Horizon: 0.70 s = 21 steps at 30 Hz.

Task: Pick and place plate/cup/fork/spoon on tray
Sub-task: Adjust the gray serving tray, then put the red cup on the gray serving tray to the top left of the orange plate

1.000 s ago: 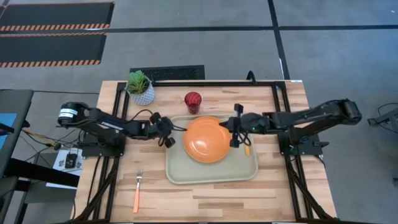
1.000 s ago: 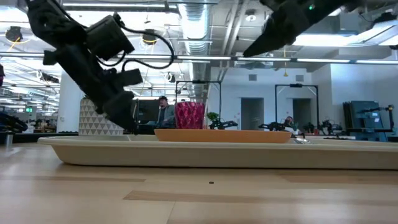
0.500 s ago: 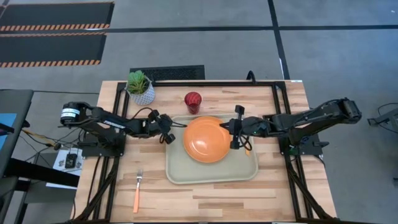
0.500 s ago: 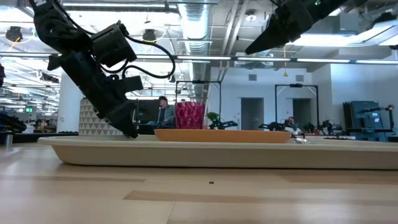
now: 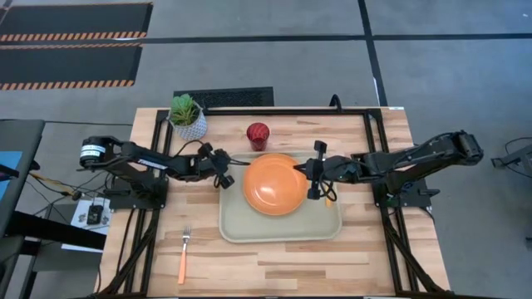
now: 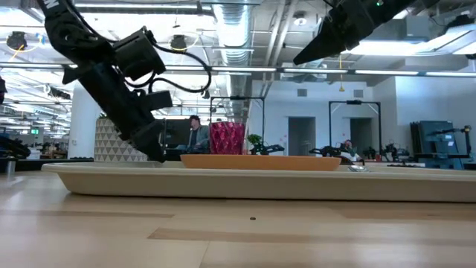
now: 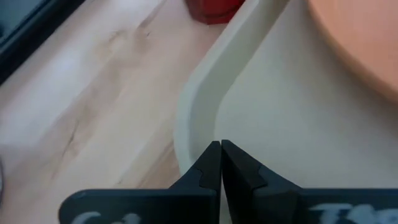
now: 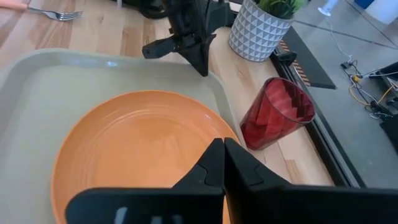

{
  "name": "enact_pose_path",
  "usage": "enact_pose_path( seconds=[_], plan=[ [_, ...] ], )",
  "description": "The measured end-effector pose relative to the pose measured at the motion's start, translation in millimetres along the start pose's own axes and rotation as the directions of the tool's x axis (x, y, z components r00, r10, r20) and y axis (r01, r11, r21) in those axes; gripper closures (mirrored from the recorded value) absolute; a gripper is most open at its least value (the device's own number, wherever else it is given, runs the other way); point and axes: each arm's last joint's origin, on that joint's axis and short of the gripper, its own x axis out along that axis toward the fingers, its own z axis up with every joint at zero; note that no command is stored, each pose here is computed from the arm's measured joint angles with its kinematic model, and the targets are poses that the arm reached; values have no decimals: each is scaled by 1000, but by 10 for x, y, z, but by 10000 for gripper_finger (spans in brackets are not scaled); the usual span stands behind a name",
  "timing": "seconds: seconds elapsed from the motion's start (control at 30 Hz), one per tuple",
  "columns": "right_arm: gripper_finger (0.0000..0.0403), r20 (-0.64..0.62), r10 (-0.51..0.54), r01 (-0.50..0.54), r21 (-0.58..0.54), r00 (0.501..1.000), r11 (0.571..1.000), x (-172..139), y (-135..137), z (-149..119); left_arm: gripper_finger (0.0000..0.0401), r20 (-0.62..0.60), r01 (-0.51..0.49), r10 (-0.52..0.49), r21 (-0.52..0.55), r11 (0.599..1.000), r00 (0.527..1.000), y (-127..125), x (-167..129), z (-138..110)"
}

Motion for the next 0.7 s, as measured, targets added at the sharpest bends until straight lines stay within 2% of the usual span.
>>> enact_pose_path(
  seconds=[0.2,0.33,0.47,0.6,0.7],
  plan=[
    [391,-6,1,-1,-2,1000,1000,0,1,-6,401,111,134,-137,31,990,984,-26,-244,331],
    [390,-7,2,-2,-3,1000,1000,0,1,-7,401,145,274,-279,54,960,949,-19,-372,623],
    [387,-7,2,-2,-3,1000,1000,0,1,-7,384,165,260,-281,139,956,945,-29,-444,924],
    [390,-10,4,-5,-5,1000,1000,-2,6,-9,338,176,222,-271,255,941,946,-70,-453,1169],
    [391,-10,8,-8,-5,1000,1000,-2,8,-9,296,187,150,-223,340,928,957,-115,-388,1290]
  ],
)
